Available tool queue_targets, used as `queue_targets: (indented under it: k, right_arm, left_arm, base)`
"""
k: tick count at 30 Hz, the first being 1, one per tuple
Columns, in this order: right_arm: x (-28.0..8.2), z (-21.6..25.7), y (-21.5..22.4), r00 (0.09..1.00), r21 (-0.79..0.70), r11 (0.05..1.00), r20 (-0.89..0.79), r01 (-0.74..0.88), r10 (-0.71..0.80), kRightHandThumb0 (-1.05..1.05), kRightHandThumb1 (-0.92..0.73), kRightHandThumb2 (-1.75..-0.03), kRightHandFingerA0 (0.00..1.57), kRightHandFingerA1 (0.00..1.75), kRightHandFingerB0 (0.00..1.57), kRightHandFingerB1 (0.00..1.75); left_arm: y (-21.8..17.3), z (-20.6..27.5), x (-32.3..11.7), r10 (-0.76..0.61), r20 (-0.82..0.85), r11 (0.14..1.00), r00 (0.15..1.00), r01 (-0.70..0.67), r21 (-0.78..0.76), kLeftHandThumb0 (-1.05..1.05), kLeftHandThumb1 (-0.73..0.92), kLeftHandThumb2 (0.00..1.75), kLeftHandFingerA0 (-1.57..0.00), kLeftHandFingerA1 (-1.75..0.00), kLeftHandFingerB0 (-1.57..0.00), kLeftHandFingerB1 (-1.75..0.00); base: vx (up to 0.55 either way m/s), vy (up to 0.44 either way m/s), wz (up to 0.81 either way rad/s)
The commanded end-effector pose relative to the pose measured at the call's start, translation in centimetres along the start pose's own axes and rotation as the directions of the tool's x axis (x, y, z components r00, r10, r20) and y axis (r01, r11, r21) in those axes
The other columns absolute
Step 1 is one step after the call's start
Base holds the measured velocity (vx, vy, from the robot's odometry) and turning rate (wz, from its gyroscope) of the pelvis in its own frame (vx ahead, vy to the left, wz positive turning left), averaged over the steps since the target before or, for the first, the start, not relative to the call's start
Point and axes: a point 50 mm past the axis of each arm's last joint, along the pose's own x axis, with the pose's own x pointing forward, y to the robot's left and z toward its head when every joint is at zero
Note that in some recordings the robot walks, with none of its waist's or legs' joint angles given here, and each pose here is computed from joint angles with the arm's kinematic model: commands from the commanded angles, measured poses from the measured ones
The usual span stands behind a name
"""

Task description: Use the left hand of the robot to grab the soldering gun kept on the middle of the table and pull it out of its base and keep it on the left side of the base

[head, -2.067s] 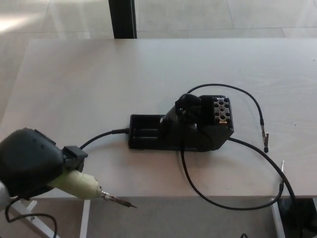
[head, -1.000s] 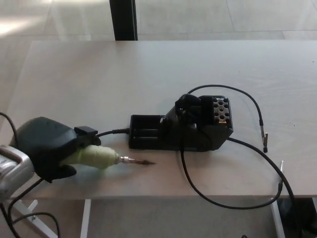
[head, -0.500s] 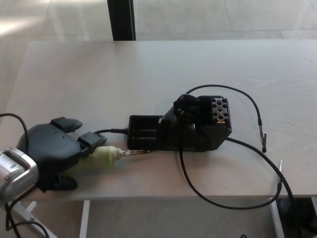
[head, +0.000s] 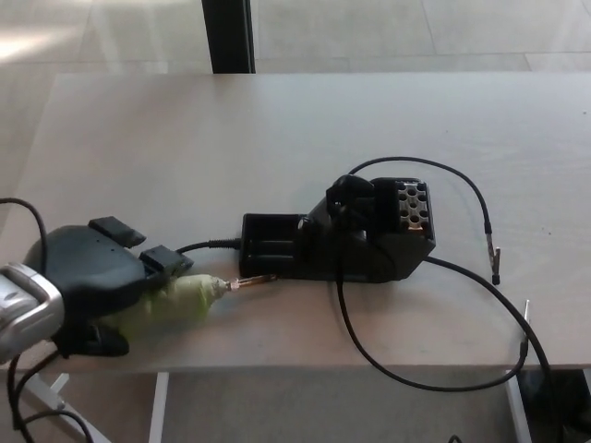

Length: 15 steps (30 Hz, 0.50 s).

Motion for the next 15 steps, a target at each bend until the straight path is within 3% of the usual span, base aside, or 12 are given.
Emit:
queue_targets:
  k: [1,4,5,6,7,9,10,11,12,14,15]
  right_arm:
    - [-0.3,0.3,-1.4,1.000,-0.004,1.000,0.019,0.024,-0.024,-0.58,-0.49,-0.87,0.66,0.73,0.38,0.53]
    - [-0.3,0.2,-1.4,1.000,0.006,1.000,0.015,0.021,-0.021,-0.57,-0.49,-0.87,0.65,0.72,0.38,0.53]
    - [-0.3,0.2,-1.4,1.000,0.012,1.000,0.014,0.023,-0.023,-0.54,-0.61,-0.58,0.69,0.67,0.46,0.40]
    - [-0.3,0.2,-1.4,1.000,0.007,1.000,0.014,0.024,-0.025,-0.57,-0.48,-0.86,0.67,0.73,0.40,0.54]
    - [-0.3,0.2,-1.4,1.000,-0.001,1.000,0.016,0.026,-0.026,-0.55,-0.61,-0.58,0.71,0.68,0.47,0.41]
    - [-0.3,0.2,-1.4,0.999,0.000,1.000,0.017,0.027,-0.027,-0.55,-0.61,-0.58,0.71,0.68,0.47,0.41]
    - [-0.3,0.2,-1.4,1.000,0.002,1.000,0.019,0.024,-0.024,-0.62,-0.50,-0.86,0.67,0.74,0.41,0.54]
    - [-0.3,0.2,-1.4,1.000,0.017,1.000,0.010,0.025,-0.025,-0.61,-0.49,-0.86,0.67,0.74,0.41,0.54]
    - [-0.3,0.2,-1.4,1.000,0.019,0.999,0.012,0.026,-0.026,-0.61,-0.49,-0.86,0.67,0.74,0.41,0.54]
    - [-0.3,0.1,-1.3,1.000,0.013,1.000,0.012,0.023,-0.023,-0.57,-0.48,-0.87,0.66,0.74,0.40,0.54]
    - [-0.3,0.2,-1.2,1.000,0.016,1.000,0.016,0.020,-0.020,-0.56,-0.61,-0.58,0.68,0.68,0.46,0.41]
  left_arm:
    - [6.6,-4.5,-4.1,-0.222,0.160,0.722,0.962,0.272,-0.636,-0.53,0.70,0.60,-0.42,-0.55,-0.44,-0.45]
    - [9.4,-7.1,-6.1,-0.152,0.179,0.624,0.972,0.235,-0.745,-0.52,0.71,0.61,-0.60,-0.65,-0.58,-0.49]
    - [10.0,-7.8,-6.7,-0.124,0.170,0.601,0.978,0.211,-0.771,-0.53,0.70,0.61,-0.61,-0.69,-0.60,-0.51]
    - [10.5,-8.3,-7.1,-0.106,0.157,0.589,0.982,0.189,-0.786,-0.54,0.70,0.61,-0.63,-0.70,-0.62,-0.52]
    - [11.0,-9.0,-7.7,-0.077,0.137,0.571,0.988,0.156,-0.806,-0.55,0.70,0.60,-0.65,-0.72,-0.64,-0.51]
    - [11.2,-9.5,-8.1,-0.057,0.131,0.555,0.990,0.140,-0.820,-0.55,0.70,0.60,-0.65,-0.72,-0.64,-0.51]
    - [11.5,-10.1,-8.9,-0.020,0.126,0.548,0.992,0.116,-0.828,-0.55,0.72,0.61,-0.64,-0.73,-0.62,-0.52]
    - [11.9,-11.5,-11.0,0.080,0.072,0.487,0.994,0.024,-0.873,-0.54,0.75,0.62,-0.63,-0.71,-0.59,-0.53]
    - [12.1,-11.7,-11.6,0.106,0.060,0.475,0.992,0.002,-0.880,-0.54,0.75,0.62,-0.63,-0.71,-0.59,-0.53]
    - [11.8,-13.1,-13.7,0.187,0.034,0.372,0.982,-0.038,-0.928,-0.59,0.77,0.63,-0.55,-0.73,-0.54,-0.58]
    - [11.3,-13.8,-14.6,0.252,-0.002,0.281,0.968,-0.075,-0.957,-0.55,0.75,0.62,-0.60,-0.74,-0.58,-0.63]
  base:
    - [0.00,0.000,0.00]
    - [0.00,0.000,0.00]
    - [0.00,0.000,0.00]
    - [0.00,0.000,0.00]
    - [0.00,0.000,0.00]
    - [0.00,0.000,0.00]
    - [0.00,0.000,0.00]
    - [0.00,0.000,0.00]
    - [0.00,0.000,0.00]
    - [0.00,0.000,0.00]
    - [0.00,0.000,0.00]
